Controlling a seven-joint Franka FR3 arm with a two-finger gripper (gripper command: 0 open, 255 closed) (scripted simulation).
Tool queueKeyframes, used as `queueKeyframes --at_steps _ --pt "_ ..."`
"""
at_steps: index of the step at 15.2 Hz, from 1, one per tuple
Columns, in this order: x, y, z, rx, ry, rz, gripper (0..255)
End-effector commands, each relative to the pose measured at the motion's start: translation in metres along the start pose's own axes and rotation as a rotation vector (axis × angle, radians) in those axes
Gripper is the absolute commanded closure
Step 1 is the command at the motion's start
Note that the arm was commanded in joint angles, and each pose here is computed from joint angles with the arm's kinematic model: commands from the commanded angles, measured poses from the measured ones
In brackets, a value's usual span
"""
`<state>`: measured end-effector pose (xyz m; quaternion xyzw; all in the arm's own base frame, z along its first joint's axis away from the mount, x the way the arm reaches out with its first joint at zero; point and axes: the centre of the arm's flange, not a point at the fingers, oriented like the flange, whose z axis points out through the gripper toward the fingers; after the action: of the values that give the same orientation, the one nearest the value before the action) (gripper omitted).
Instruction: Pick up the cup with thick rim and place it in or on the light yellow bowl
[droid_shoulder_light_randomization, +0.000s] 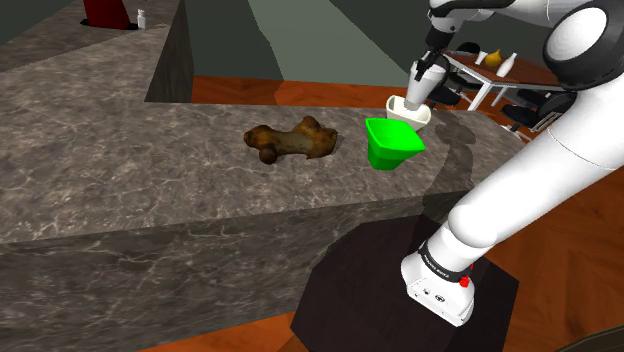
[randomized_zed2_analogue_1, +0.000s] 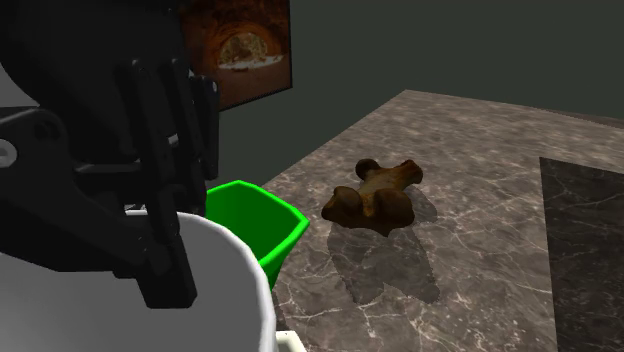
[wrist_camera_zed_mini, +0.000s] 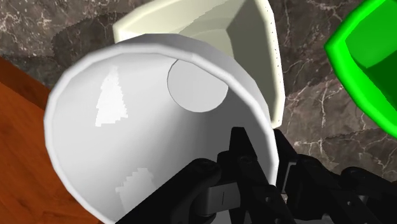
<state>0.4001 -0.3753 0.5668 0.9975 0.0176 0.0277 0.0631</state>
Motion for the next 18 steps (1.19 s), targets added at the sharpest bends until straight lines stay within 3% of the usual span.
queueKeyframes --at_steps 1,6,13,14,18 --pt "0.0 0.0 0.011 -0.001 0.001 0.0 255" --pt "-0.001 -0.004 0.038 -0.001 0.001 0.0 255" --pt "-0.001 -0.004 0.038 -0.001 0.001 0.0 255" --pt "-0.001 -0.004 0.038 -0.001 0.001 0.0 0" --pt "-0.001 -0.004 0.038 -0.001 0.001 0.0 0"
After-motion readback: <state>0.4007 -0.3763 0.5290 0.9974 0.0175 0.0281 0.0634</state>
